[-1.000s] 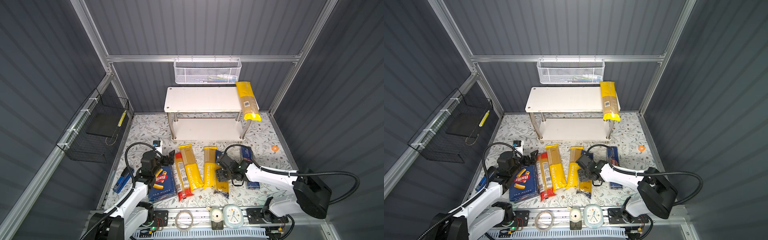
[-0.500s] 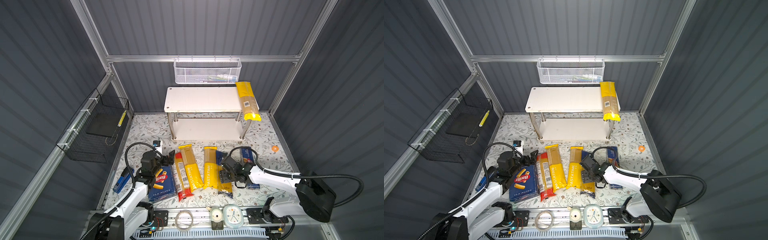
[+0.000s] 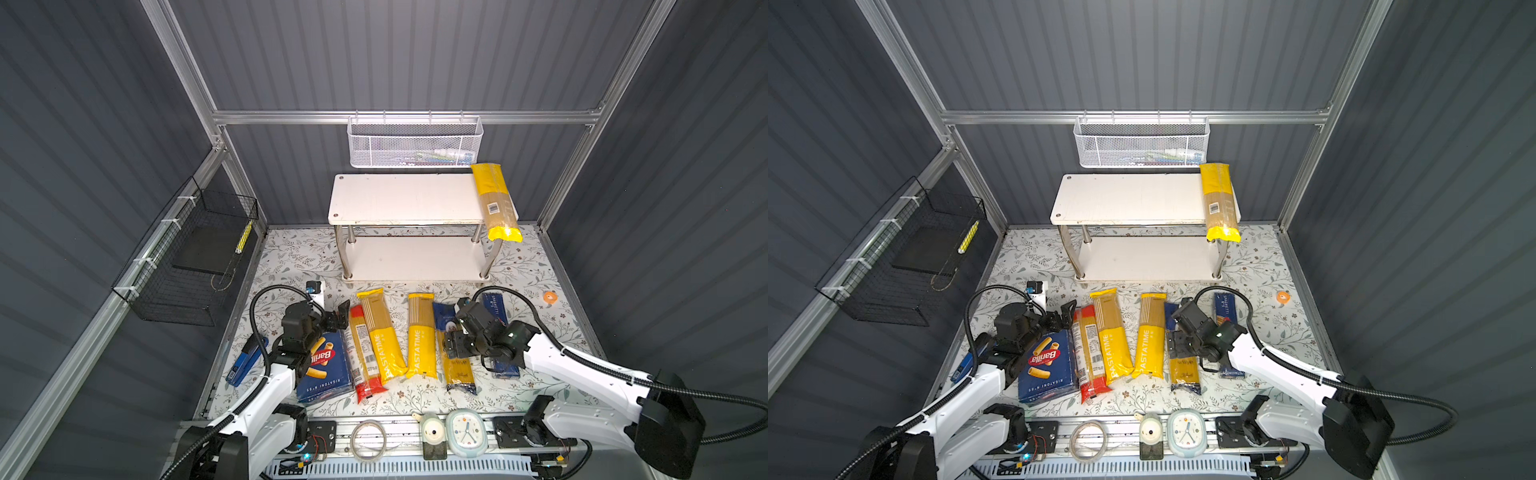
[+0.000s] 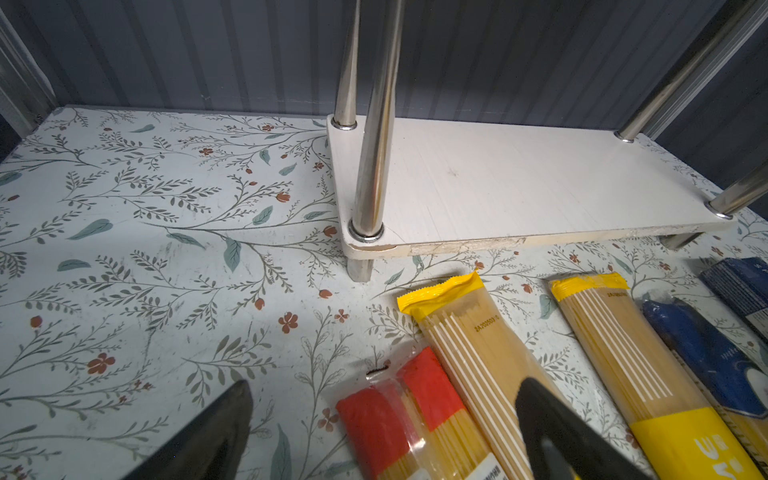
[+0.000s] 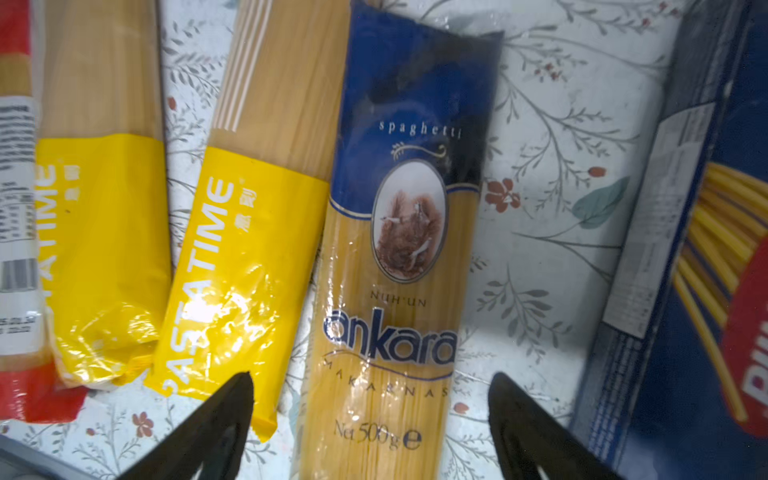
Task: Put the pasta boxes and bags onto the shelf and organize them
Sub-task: 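Lower the right gripper onto the blue Ankara spaghetti bag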
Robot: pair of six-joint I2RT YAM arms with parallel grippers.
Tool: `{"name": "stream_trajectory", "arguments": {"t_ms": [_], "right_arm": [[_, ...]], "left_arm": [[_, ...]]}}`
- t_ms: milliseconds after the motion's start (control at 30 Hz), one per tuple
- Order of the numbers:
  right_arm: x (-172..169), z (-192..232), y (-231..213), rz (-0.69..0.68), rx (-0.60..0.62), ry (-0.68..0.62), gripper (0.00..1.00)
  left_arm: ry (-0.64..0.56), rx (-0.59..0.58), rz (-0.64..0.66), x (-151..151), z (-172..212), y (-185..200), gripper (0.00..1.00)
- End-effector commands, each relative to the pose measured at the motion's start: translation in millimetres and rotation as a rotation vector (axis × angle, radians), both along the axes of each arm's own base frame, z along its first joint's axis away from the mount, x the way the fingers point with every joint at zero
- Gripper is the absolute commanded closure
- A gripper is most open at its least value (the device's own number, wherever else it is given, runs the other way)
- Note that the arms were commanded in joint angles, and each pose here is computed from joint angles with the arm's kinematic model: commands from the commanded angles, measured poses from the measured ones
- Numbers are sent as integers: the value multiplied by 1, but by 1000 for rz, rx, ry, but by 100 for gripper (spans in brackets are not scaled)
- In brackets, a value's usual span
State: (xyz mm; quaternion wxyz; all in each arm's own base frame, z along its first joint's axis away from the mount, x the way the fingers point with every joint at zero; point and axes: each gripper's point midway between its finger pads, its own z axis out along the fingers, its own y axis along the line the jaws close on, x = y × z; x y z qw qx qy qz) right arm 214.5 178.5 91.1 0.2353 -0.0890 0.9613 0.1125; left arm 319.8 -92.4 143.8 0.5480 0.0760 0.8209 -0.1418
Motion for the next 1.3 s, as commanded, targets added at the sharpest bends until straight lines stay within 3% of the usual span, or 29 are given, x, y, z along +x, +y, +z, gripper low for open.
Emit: {"name": "stream_trajectory", "arguments": {"t_ms": [0,567,1267], "right_arm": [[-2,-4,-8,-4,-36,2,8],[3,-35,7,-1,-66,107,4],[11,-56,16,-5,-63,114,1]], "left_arm": [[-3,-5,4,0,2,0,0],[-2,-4,-16,-1,2,-3,1],[-10,-5,-11,-1,4,-2,0]]}}
